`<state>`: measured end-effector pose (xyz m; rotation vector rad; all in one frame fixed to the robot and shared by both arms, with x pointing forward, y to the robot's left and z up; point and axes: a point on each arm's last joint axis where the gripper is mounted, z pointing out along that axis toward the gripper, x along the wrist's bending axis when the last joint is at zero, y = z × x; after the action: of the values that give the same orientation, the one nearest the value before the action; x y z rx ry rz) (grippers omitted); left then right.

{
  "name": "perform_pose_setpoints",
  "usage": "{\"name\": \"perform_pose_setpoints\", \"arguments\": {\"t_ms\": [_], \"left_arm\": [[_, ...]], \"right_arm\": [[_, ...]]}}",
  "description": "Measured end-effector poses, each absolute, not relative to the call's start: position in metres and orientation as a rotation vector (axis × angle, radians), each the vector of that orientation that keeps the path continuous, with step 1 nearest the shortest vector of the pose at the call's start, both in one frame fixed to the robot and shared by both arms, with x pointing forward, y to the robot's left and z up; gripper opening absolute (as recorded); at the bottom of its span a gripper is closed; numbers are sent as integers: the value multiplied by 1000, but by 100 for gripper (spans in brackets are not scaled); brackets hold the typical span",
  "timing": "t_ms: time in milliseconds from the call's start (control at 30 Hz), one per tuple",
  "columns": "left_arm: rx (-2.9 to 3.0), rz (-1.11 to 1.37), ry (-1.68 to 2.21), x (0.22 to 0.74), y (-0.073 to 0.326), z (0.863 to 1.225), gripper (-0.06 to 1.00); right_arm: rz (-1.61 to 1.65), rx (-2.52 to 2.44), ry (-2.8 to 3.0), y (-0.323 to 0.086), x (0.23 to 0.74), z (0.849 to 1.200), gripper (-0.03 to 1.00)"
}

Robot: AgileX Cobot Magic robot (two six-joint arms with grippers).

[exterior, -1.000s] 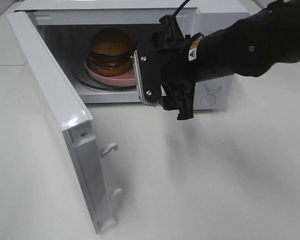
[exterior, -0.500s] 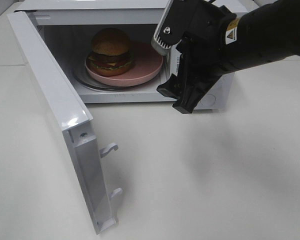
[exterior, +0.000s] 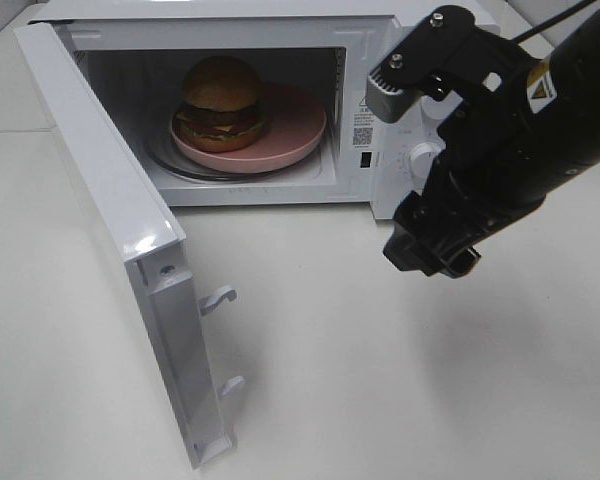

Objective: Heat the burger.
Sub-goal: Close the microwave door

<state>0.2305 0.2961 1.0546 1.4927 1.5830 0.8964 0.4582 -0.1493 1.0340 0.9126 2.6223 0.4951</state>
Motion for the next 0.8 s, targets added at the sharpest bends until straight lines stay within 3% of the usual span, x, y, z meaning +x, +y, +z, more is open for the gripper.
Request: {"name": "perform_pose_setpoints", "arguments": {"t_ms": [467,800], "left_arm": [[1493,896,1583,231,296,1055,99],[1493,896,1583,231,296,1055,99]], "right_arm": [[384,1072,2651,-175,425,1060,77],[482,1112,2577,-199,390,1081,77]]}}
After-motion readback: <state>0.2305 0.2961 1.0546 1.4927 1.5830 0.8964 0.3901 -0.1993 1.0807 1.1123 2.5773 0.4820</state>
